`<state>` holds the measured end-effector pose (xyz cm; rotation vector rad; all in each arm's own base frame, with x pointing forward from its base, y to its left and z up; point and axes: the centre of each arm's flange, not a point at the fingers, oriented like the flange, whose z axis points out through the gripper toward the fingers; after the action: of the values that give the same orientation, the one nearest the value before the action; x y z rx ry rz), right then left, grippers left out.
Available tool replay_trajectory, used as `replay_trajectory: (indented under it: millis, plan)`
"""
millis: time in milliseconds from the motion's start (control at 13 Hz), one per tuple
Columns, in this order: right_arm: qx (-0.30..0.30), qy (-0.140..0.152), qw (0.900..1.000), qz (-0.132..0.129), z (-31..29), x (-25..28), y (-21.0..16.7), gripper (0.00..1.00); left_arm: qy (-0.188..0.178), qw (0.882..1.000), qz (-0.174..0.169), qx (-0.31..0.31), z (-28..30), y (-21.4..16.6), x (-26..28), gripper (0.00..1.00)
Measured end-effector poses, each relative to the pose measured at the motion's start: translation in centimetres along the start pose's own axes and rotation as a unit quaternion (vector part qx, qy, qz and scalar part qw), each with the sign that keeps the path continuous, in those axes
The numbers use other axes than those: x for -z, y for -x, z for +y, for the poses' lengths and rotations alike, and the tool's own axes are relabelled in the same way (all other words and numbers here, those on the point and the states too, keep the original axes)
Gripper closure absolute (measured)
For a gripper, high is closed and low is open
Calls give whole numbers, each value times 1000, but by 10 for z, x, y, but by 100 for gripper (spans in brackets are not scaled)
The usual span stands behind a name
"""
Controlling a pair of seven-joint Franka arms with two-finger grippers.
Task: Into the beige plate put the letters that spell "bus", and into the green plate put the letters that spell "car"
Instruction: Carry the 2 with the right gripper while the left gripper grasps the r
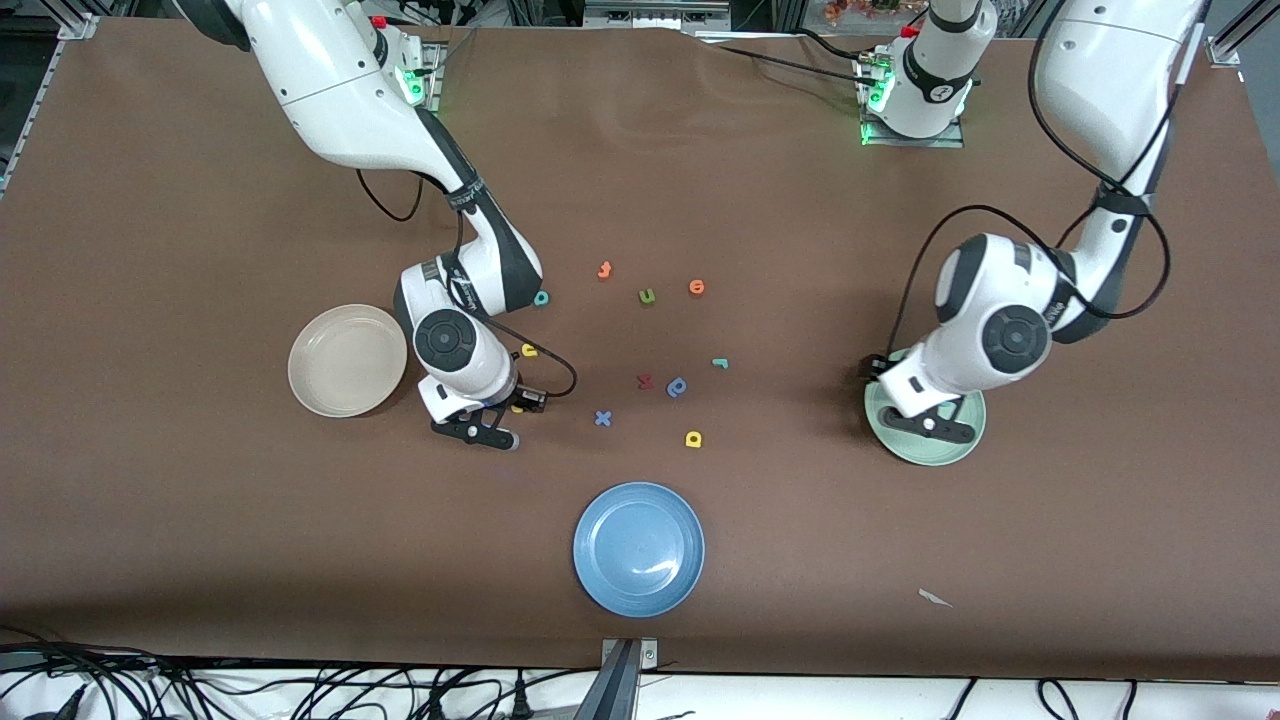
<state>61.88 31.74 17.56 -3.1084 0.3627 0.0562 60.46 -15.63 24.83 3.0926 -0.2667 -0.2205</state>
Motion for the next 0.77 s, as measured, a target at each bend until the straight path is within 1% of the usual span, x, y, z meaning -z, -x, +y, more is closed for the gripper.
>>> replay_trajectory:
  millis: [154,308,385,538,615,769]
  plan:
    - [0,0,1000,1,0,2,-2,53,12,1000,1,26,57,7,5,0]
    - [-1,-1,1000,2,1,3,-3,57,17,1000,2,20,99,15,6,0]
    - [-1,-1,1000,1,1,2,-3,58,19,1000,6,12,118,16,8,0]
    - [-2,-1,1000,2,2,3,-4,64,24,1000,13,11,160,15,10,0]
    - [-3,-2,1000,2,2,3,-5,69,26,999,13,13,183,16,7,0]
    - [-5,-3,1000,1,3,3,-5,70,32,999,13,10,224,21,-11,0]
